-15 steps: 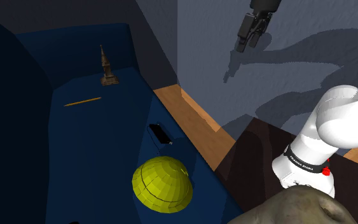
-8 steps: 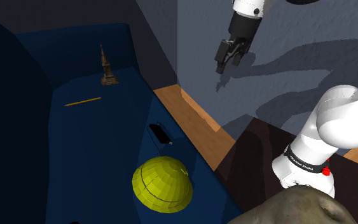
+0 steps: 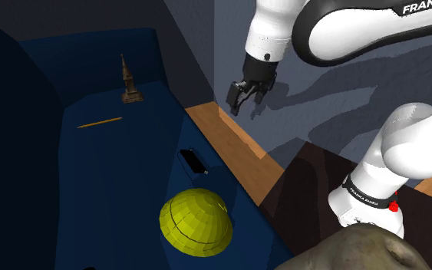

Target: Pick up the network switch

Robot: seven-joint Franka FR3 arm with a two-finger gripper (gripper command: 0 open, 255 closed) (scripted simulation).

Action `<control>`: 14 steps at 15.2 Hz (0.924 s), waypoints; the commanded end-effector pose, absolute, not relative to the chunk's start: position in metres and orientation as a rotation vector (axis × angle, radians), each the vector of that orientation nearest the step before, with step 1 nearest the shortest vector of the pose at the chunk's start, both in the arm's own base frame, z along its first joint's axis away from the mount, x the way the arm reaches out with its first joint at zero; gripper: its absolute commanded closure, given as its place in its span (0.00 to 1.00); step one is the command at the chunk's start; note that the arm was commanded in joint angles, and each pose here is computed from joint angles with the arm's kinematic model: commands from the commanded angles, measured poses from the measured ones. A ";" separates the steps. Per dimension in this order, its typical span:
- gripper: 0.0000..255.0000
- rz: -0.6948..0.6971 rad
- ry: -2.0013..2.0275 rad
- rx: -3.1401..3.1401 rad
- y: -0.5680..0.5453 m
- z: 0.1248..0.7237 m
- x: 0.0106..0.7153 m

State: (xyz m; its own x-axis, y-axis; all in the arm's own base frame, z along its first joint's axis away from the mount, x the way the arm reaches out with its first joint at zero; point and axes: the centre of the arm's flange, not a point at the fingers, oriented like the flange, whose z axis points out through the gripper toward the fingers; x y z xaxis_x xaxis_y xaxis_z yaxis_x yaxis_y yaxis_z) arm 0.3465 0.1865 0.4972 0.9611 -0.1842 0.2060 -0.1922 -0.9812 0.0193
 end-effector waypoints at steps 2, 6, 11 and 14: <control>0.00 0.349 -0.340 3.045 0.214 0.470 0.357; 0.00 0.386 -0.393 3.007 0.253 0.435 0.376; 0.00 0.433 -0.458 2.957 0.300 0.391 0.404; 0.00 0.460 -0.496 2.926 0.326 0.364 0.422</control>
